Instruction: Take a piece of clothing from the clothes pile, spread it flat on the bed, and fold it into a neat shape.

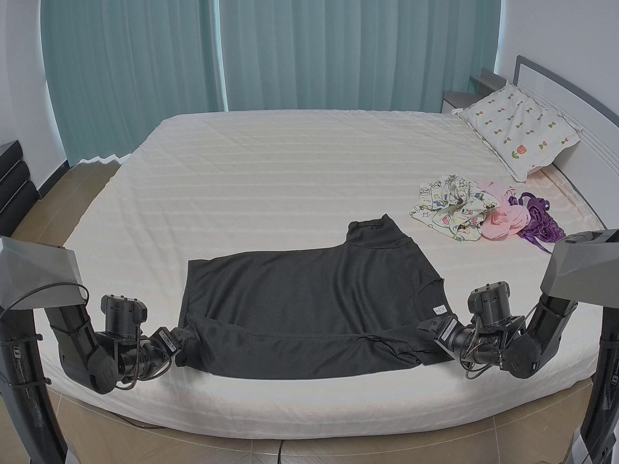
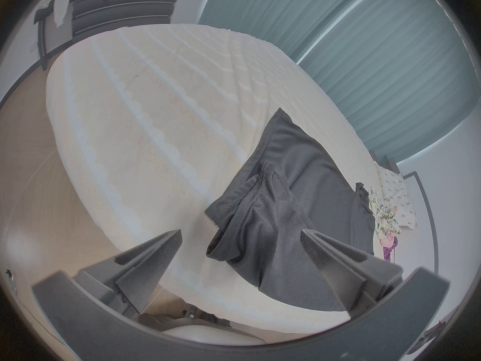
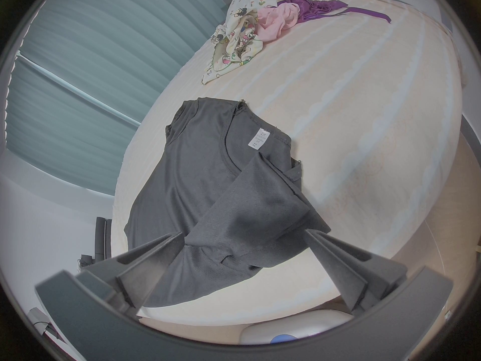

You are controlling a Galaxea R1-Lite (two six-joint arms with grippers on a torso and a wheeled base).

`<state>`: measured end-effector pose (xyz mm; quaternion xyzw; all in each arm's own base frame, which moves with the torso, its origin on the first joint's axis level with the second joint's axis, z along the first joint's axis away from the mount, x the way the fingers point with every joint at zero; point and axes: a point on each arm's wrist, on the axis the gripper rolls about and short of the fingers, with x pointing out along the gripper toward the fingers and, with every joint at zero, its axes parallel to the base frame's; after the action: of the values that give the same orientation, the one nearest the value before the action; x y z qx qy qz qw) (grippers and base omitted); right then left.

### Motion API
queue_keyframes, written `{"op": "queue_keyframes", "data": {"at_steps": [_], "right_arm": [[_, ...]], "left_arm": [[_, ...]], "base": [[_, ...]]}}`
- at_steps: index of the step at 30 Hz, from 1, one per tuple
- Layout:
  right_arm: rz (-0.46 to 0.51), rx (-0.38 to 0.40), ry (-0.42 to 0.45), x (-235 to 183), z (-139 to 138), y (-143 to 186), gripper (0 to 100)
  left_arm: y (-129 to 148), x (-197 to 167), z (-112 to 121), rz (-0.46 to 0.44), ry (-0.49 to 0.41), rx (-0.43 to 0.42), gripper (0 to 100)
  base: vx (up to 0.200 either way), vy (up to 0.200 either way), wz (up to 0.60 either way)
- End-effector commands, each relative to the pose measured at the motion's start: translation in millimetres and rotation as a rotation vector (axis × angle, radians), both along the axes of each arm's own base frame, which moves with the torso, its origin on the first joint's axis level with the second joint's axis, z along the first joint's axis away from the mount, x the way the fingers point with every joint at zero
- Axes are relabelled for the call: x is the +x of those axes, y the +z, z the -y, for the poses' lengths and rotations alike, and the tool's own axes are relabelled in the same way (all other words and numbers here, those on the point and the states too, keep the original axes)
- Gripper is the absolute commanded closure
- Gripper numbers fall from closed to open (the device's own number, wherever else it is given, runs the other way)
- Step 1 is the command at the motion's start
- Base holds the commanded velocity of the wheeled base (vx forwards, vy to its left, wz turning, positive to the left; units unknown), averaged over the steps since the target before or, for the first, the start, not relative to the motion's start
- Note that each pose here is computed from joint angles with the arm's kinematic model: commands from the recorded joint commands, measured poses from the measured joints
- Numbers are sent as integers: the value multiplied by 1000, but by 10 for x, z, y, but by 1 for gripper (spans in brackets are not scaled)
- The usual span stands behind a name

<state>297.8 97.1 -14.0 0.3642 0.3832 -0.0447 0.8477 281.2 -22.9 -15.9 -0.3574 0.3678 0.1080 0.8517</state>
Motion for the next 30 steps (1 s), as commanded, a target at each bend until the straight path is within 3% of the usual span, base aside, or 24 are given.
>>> {"op": "queue_keyframes", "data": {"at_steps": [1, 10, 18, 19, 30], "right_arm": [[-20, -5, -1, -28, 8, -47, 0], [26, 7, -3, -132, 61, -58, 0], [38, 11, 1, -145, 60, -49, 0], [38, 14, 3, -144, 59, -47, 0], [43, 20, -1, -140, 80, -30, 0]], "left_arm": [[-54, 24, 13, 2, -30, 20, 0], [-251, -69, 11, -37, -161, 109, 0], [-300, -48, 17, -6, -169, 119, 0], [-310, -42, 30, -2, -172, 120, 100], [-331, -59, 51, -10, -174, 130, 100]], "base": [[0, 0, 0], [0, 0, 0], [0, 0, 0], [0, 0, 0], [0, 0, 0]]}}
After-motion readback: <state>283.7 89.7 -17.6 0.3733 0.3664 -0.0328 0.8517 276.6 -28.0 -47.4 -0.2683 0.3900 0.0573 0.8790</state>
